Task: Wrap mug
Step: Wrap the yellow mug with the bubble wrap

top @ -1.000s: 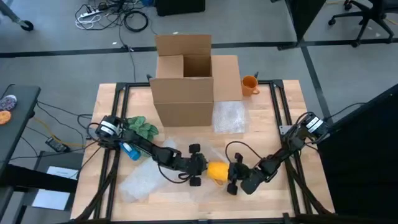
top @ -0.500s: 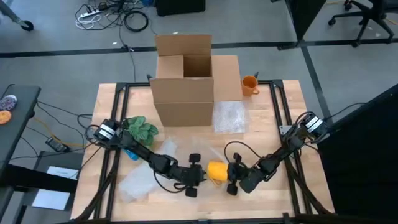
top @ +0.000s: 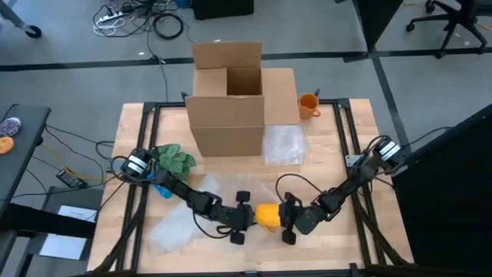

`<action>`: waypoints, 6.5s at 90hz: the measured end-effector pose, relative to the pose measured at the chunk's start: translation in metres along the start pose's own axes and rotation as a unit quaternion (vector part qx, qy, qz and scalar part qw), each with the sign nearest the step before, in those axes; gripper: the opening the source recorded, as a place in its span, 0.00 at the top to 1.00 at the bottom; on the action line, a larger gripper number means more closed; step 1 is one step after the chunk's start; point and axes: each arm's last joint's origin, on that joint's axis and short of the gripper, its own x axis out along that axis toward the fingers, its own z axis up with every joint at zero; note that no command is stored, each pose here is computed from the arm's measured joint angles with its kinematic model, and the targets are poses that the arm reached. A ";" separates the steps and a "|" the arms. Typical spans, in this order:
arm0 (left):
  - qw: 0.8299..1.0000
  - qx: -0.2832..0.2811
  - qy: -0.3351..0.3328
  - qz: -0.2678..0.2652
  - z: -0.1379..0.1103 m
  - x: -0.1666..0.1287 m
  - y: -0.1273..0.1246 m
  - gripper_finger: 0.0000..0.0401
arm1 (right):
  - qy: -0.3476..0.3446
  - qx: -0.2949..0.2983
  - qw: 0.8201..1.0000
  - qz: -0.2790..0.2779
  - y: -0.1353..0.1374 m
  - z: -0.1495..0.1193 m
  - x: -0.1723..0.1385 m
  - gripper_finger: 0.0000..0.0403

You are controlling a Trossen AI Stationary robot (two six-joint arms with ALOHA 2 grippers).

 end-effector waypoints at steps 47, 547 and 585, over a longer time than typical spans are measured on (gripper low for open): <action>1.000 -0.002 -0.002 0.004 0.000 0.000 0.000 0.75 | 0.064 0.068 0.996 0.000 0.021 -0.015 -0.056 1.00; 0.999 -0.021 -0.002 0.025 0.002 0.009 0.025 0.75 | -0.069 0.007 0.992 -0.104 0.008 -0.012 -0.021 1.00; 0.999 -0.021 -0.004 0.029 0.002 0.009 0.025 0.75 | -0.012 0.014 0.994 -0.106 0.015 -0.026 -0.085 1.00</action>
